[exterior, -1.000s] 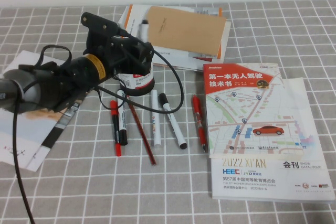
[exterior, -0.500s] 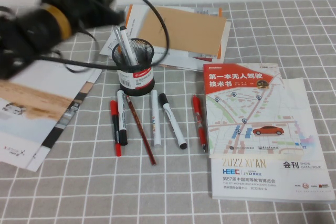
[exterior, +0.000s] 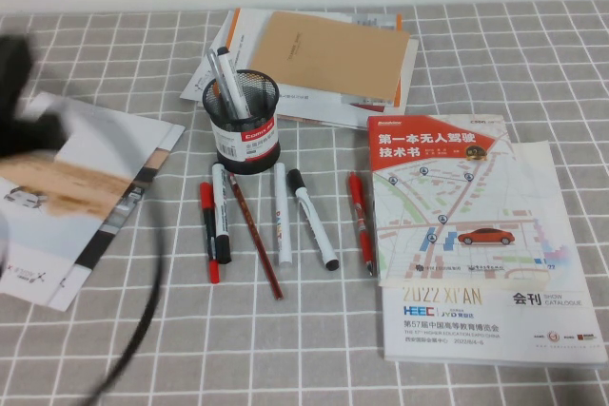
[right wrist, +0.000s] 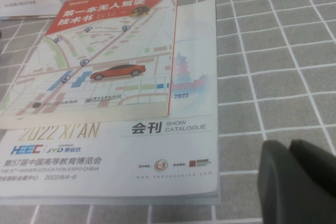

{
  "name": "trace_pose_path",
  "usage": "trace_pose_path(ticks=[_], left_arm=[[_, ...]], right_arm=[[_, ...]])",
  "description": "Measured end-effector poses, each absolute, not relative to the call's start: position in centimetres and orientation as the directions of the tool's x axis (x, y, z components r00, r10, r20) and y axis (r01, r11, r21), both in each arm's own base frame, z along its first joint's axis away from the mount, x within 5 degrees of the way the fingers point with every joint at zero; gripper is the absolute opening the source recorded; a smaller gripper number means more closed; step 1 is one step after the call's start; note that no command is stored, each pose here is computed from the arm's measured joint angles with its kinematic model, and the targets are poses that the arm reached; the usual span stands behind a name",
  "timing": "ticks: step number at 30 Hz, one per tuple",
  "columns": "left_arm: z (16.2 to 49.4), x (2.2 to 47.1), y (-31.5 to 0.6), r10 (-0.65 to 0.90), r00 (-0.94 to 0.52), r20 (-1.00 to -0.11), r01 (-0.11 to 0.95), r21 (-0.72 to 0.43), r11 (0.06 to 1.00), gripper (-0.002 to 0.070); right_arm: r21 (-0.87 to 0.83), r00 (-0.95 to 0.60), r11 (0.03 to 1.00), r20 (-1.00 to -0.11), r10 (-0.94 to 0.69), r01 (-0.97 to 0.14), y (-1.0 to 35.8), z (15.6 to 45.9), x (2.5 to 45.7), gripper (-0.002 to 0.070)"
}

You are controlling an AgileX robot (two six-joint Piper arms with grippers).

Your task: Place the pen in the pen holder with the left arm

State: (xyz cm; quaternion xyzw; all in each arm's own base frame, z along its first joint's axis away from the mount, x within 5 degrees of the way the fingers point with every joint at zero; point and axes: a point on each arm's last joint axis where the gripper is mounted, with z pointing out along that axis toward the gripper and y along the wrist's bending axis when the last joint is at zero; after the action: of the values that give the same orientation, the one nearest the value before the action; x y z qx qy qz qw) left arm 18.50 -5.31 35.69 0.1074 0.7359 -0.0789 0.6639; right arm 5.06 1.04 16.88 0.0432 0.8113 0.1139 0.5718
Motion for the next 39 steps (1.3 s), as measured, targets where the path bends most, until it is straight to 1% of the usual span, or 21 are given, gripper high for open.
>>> trace_pose_path(ticks=[3,6,9,14,18,21,24,26,33,36,39], left_arm=[[34.6,15.1,-3.9,0.031,-0.081,-0.996,0.217,0.013,0.976,0.0],[33.1,12.2,-2.8,-0.017,-0.056,-0.998,0.199,-0.028,0.98,0.0],[31.1,10.4,-2.0,-0.035,-0.06,-0.998,0.172,-0.044,0.984,0.0],[27.6,9.2,-1.2,-0.034,-0.125,-0.992,0.122,-0.049,0.991,0.0],[25.7,9.1,-1.1,-0.103,-0.186,-0.977,0.098,-0.123,0.988,0.0],[24.3,9.0,-1.1,-0.131,-0.225,-0.965,0.084,-0.153,0.985,0.0],[22.6,8.2,-0.6,-0.182,-0.273,-0.945,0.026,-0.196,0.98,0.0],[21.6,7.5,-0.2,-0.203,-0.279,-0.939,-0.005,-0.21,0.978,0.0],[19.2,5.5,0.2,-0.161,-0.184,-0.97,-0.024,-0.159,0.987,0.0],[18.3,5.5,0.1,-0.125,-0.184,-0.975,-0.016,-0.124,0.992,0.0],[18.1,5.5,0.0,-0.102,-0.193,-0.976,-0.01,-0.102,0.995,0.0]], right_arm=[[0.234,-0.342,0.97,-0.918,0.2,-0.06,1.0,16.9,5.1,-0.0013],[0.234,-0.342,0.97,-0.918,0.2,-0.06,1.0,16.9,5.1,-0.0013],[0.237,-0.343,0.97,-0.917,0.202,-0.06,1.0,16.9,5.1,-0.0013],[0.237,-0.343,0.97,-0.917,0.203,-0.06,1.0,16.9,5.1,-0.0013],[0.241,-0.343,0.969,-0.916,0.206,-0.061,1.1,16.9,5.1,-0.0013],[0.242,-0.343,0.968,-0.916,0.208,-0.061,1.1,16.9,5.1,-0.0013],[0.244,-0.343,0.968,-0.916,0.209,-0.061,1.1,16.9,5.1,-0.0013],[0.244,-0.343,0.968,-0.916,0.21,-0.061,1.1,16.9,5.1,-0.0013],[0.25,-0.344,0.966,-0.914,0.214,-0.061,1.1,16.9,5.1,-0.0013],[0.254,-0.345,0.965,-0.913,0.218,-0.061,1.1,16.9,5.1,-0.0013],[0.256,-0.346,0.965,-0.912,0.22,-0.061,1.1,16.9,5.1,-0.0013]])
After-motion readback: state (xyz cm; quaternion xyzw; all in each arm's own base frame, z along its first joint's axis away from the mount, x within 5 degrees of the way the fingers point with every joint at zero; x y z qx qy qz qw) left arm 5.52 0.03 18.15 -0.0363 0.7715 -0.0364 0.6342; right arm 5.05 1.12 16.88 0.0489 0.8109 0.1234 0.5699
